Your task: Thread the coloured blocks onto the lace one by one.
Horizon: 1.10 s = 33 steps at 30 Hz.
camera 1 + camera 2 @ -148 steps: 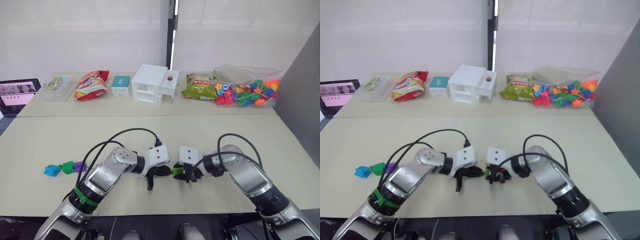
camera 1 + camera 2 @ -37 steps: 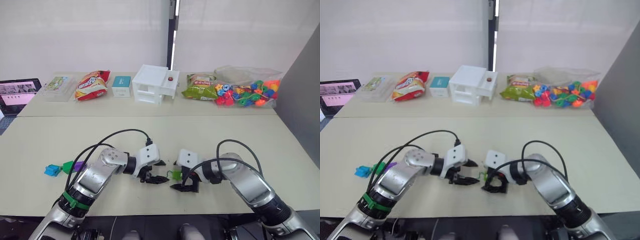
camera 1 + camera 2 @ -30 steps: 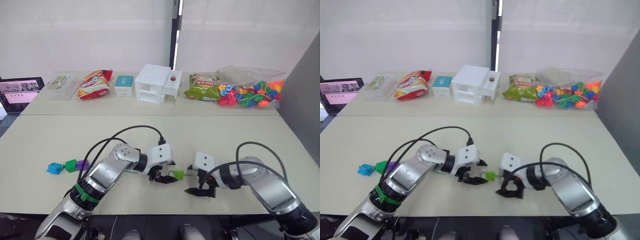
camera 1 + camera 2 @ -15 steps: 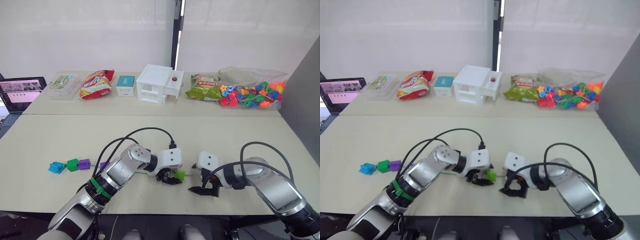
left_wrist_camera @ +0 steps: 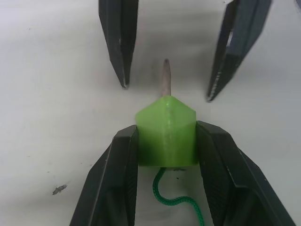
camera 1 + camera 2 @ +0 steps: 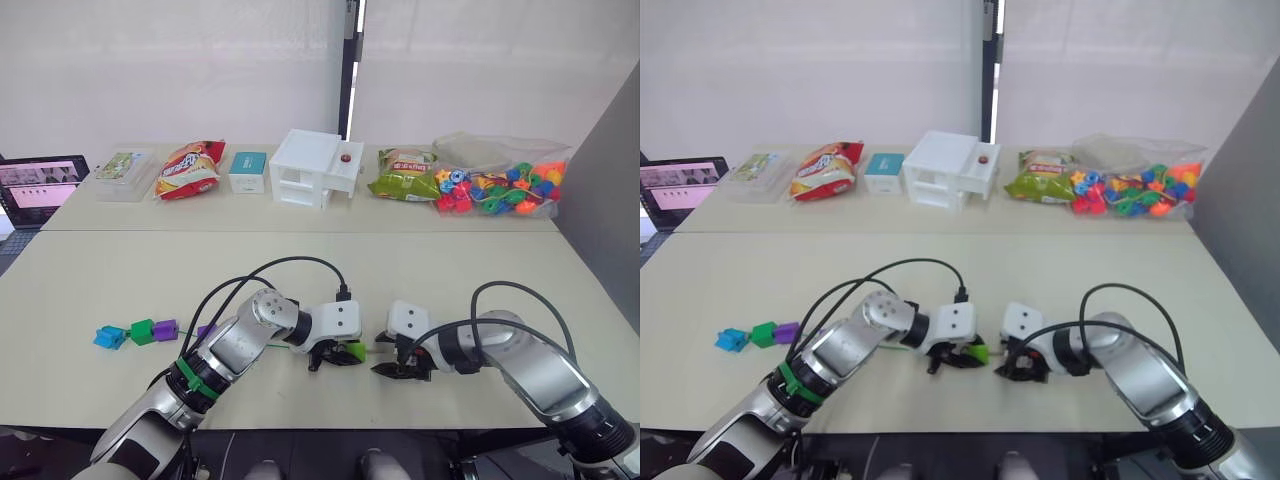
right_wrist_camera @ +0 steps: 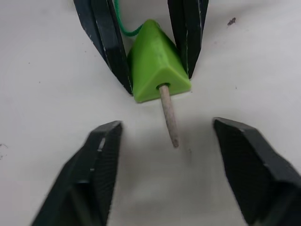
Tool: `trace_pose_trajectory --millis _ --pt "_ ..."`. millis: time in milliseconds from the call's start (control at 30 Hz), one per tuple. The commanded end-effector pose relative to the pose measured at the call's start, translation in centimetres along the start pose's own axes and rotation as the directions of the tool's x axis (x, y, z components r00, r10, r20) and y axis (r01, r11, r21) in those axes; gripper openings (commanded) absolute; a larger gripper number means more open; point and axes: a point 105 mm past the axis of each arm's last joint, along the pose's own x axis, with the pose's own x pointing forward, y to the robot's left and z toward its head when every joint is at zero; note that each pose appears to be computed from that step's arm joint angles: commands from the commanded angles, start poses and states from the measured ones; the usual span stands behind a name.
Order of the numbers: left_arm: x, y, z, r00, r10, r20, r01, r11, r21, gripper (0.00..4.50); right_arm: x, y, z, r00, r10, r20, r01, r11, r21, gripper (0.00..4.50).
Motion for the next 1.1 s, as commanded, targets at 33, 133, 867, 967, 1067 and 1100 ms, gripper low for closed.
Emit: trace_pose_trajectory --millis 33,133,867,967,1067,1100 --pt "0.6 -1.1 -0.8 0.998 -0.056 -0.020 0.055 0.998 -0.019 1.30 0.3 -0.4 0.0 1.000 -0.007 -0.007 0.007 1.000 -0.022 1.65" --pt "0.6 -1.1 -0.8 0.998 -0.059 -0.020 0.059 0.998 -0.020 1.30 0.3 -0.4 0.0 1.000 -0.004 -0.009 0.004 1.000 -0.029 0.70" --pt "-14.6 -2.4 -12.1 0.938 0.013 -0.346 -0.065 0.988 -0.139 1.30 -2.1 -0.8 -0.5 0.998 -0.007 -0.059 0.000 0.994 -0.107 0.00" --pt "-16.9 -2.8 -13.4 0.923 0.028 -0.385 -0.098 0.982 -0.163 1.30 -3.0 -1.2 -1.2 0.996 -0.028 -0.084 0.020 0.995 -0.093 0.00" --pt "-17.4 -3.0 -13.6 0.924 0.039 -0.381 -0.106 0.982 -0.158 1.30 -3.5 -1.3 -1.5 0.995 -0.034 -0.090 0.026 0.996 -0.091 0.00" --pt "-17.4 -2.9 -13.6 0.925 0.048 -0.376 -0.114 0.981 -0.157 1.30 -3.5 -1.3 -1.4 0.996 -0.035 -0.085 0.027 0.996 -0.090 0.00"
